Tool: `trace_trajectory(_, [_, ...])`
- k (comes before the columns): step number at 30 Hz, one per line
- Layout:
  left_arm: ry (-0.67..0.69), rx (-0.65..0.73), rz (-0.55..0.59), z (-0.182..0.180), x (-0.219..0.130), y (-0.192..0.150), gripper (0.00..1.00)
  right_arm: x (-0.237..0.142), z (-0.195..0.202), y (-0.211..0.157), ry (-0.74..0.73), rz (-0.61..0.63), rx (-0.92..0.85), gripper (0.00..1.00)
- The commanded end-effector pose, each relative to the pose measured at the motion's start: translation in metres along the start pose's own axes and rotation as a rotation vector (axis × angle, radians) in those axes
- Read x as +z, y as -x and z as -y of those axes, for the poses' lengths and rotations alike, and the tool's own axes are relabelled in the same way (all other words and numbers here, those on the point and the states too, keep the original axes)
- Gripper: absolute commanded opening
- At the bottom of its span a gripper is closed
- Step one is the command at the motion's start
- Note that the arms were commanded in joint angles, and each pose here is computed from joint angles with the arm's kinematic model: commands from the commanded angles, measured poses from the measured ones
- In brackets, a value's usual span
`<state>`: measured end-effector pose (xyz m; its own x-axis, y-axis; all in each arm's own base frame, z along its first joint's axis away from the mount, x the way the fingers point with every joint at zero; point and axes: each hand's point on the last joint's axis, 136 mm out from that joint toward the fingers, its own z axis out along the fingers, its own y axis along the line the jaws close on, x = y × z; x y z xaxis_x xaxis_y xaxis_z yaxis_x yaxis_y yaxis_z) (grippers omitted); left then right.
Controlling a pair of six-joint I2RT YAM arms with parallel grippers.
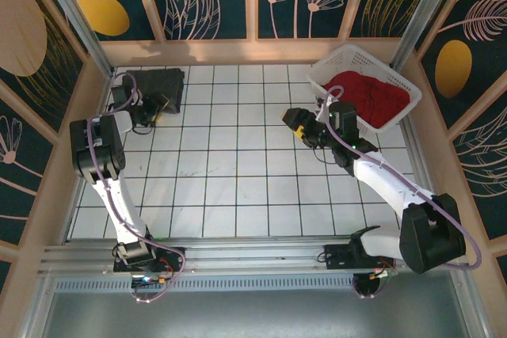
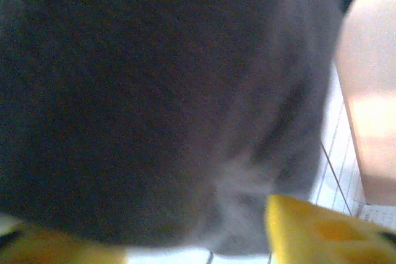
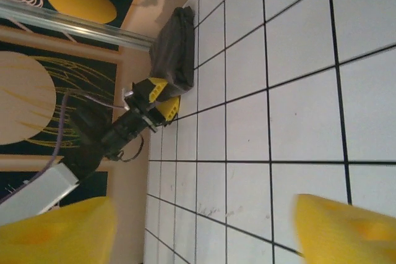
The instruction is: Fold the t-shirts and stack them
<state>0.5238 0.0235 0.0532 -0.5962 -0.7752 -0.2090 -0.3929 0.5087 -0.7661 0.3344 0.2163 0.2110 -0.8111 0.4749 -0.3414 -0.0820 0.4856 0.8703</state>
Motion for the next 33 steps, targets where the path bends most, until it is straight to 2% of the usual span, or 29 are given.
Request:
trace_trajectory(1, [-0.064,0.068,0.042,0.041,-0.040,-0.006,0.99,-0.008,-0.016,0.019,0.040,0.066,-0.021,0.99])
trace_trajectory(3, [-0.154,0.047,0.085,0.064,-0.061,-0.012,0.99,-0.014,-0.010,0.028,0.047,0.095,0.003,0.99])
trace_trajectory(6, [-0.205,-0.012,0.163,0.079,-0.089,-0.028,0.99,-0.034,0.003,0.054,0.005,0.206,0.019,0.99])
trace_trajectory(9, [-0.152,0.045,0.269,0.092,-0.113,-0.045,0.99,-0.065,0.017,0.086,-0.136,0.356,-0.040,0.99])
trace_trajectory(11, [-0.041,0.071,0.358,0.083,-0.132,-0.048,0.99,-0.090,0.042,0.105,-0.349,0.462,-0.053,0.99])
trace_trajectory(13, [0.112,0.072,0.511,0.058,-0.160,-0.045,0.99,-0.119,0.074,0.117,-0.555,0.569,-0.074,0.99])
trace_trajectory(16, [0.212,0.114,0.715,0.023,-0.202,-0.043,0.99,-0.151,0.101,0.122,-0.669,0.731,-0.197,0.99])
trace_trajectory(17, [0.207,0.160,0.758,0.019,-0.211,-0.045,0.99,-0.159,0.108,0.120,-0.686,0.786,-0.242,0.99])
trace_trajectory(19, [0.226,0.336,0.825,0.012,-0.224,-0.049,0.99,-0.181,0.118,0.117,-0.750,0.923,-0.344,0.99])
trace_trajectory(21, [0.295,0.417,0.842,-0.004,-0.228,-0.054,0.99,-0.189,0.132,0.108,-0.864,0.933,-0.457,0.99])
trace_trajectory(24, [0.349,0.573,0.803,-0.019,-0.216,-0.063,0.99,-0.181,0.163,0.099,-0.988,0.817,-0.559,0.99])
trace_trajectory(29, [0.359,0.664,0.736,-0.028,-0.182,-0.064,0.99,-0.156,0.197,0.086,-0.901,0.780,-0.583,0.99])
trace_trajectory(32, [0.306,0.684,0.739,-0.020,-0.162,-0.057,0.99,-0.133,0.198,0.102,-0.872,0.718,-0.643,0.99])
trace_trajectory(33, [0.296,0.688,0.740,-0.016,-0.155,-0.052,0.99,-0.129,0.194,0.110,-0.849,0.733,-0.663,0.99])
